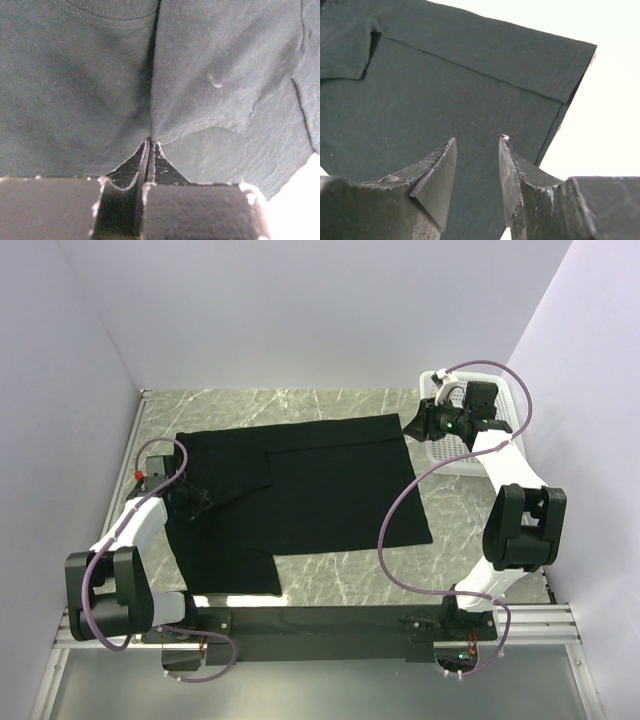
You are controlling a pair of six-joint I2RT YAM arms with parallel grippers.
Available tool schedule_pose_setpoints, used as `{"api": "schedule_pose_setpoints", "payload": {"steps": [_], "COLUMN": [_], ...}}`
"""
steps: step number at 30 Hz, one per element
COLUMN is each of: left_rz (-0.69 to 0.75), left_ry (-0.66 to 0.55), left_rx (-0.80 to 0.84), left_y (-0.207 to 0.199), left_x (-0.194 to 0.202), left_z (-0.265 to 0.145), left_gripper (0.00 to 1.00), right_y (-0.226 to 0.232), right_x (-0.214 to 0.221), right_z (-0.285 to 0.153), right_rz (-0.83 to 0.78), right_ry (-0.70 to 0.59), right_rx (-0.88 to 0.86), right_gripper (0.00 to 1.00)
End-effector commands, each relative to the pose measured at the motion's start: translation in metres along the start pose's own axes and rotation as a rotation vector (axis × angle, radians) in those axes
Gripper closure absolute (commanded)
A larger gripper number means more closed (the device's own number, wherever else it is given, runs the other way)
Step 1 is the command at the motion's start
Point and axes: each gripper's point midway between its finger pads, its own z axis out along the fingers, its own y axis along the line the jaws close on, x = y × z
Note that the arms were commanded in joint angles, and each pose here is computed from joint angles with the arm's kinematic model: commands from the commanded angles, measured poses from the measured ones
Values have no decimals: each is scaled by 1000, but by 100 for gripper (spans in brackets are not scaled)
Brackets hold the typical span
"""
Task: Fold and stack the t-shirts
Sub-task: Fold the tshirt
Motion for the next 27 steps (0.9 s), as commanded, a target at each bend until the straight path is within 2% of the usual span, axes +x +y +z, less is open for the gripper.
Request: {"api": "schedule_pose_setpoints", "payload": {"steps": [1, 20, 23, 24, 26, 27], "left_rz": [16, -4, -1, 2, 20, 25], "left_ry": [14, 46, 44, 36, 2, -3], "left_rx": [47, 30, 27, 27, 59, 67], "left_y": [-6, 14, 14, 15, 8, 6], "left_x": [-2, -2, -3, -5, -11, -12], "left_z": [-10, -11, -15, -18, -29, -33], "left_gripper": [99, 99, 97, 81, 60, 44], "right_y": [6, 6, 5, 5, 6, 5], "right_x": [-21, -18, -17, -17, -17, -17], "right_z": [-14, -14, -14, -14, -15, -16], "right_rz": [-45, -46, -49, -56, -63, -72], "right_ry": [-63, -61, -59, -58, -56, -55], "right_rx": [8, 6, 9, 9, 12, 15], "right_gripper": [53, 53, 53, 53, 53, 53]}}
